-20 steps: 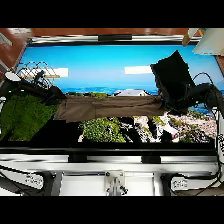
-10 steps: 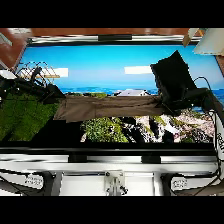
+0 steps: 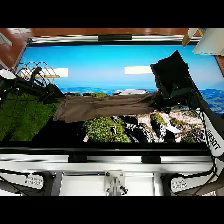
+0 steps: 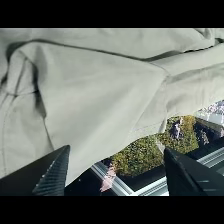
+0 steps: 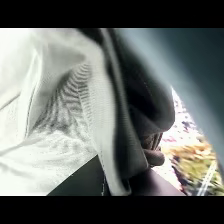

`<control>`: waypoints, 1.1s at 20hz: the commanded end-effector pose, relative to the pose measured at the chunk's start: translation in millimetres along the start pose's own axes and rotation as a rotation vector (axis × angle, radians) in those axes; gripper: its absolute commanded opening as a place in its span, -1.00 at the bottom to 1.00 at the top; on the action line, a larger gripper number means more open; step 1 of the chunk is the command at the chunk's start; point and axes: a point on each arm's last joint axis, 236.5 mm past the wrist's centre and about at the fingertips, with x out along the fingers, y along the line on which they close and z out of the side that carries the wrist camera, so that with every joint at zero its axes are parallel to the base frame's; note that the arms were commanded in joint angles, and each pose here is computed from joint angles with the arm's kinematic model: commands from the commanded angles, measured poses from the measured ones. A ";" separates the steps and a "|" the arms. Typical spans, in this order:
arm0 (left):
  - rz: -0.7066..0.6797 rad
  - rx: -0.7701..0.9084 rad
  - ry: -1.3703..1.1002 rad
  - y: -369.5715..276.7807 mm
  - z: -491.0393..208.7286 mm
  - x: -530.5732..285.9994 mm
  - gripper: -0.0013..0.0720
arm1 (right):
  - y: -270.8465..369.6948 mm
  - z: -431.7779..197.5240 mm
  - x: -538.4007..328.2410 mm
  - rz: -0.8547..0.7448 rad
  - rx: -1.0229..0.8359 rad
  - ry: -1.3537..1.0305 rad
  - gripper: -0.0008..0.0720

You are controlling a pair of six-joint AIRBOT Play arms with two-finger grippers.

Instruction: Fold the shirts.

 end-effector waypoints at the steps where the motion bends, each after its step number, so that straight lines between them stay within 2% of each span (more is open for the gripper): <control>1: 0.000 0.007 -0.001 -2.5 0.9 2.1 0.33 | 18.8 2.1 -14.4 0.025 -0.072 -0.033 -0.78; 2: -0.001 0.015 0.002 -6.5 0.8 6.5 -0.29 | 28.6 1.6 -27.5 0.038 -0.112 -0.049 -0.78; 4: -0.034 0.044 -0.001 -28.8 3.7 23.0 -0.75 | 50.5 1.7 -58.2 0.065 -0.176 -0.100 -0.78; 5: -0.065 0.063 -0.013 -48.4 6.6 35.8 -0.87 | 61.1 1.8 -73.6 0.074 -0.208 -0.134 -0.78; 9: -0.187 0.142 -0.075 -143.8 8.7 101.8 -0.87 | 99.7 -14.6 -122.9 0.096 -0.339 -0.218 -0.78; 14: -0.202 0.215 -0.148 -221.3 -12.7 163.7 -0.87 | 143.1 -45.6 -161.2 0.152 -0.463 -0.275 -0.78; 16: -0.208 0.236 -0.102 -237.6 -37.0 185.7 -0.87 | 155.1 -53.9 -177.5 0.173 -0.497 -0.309 -0.78; 22: -0.185 0.118 -0.041 -252.8 -81.7 254.8 -0.87 | 169.5 -78.1 -214.5 0.209 -0.554 -0.351 -0.78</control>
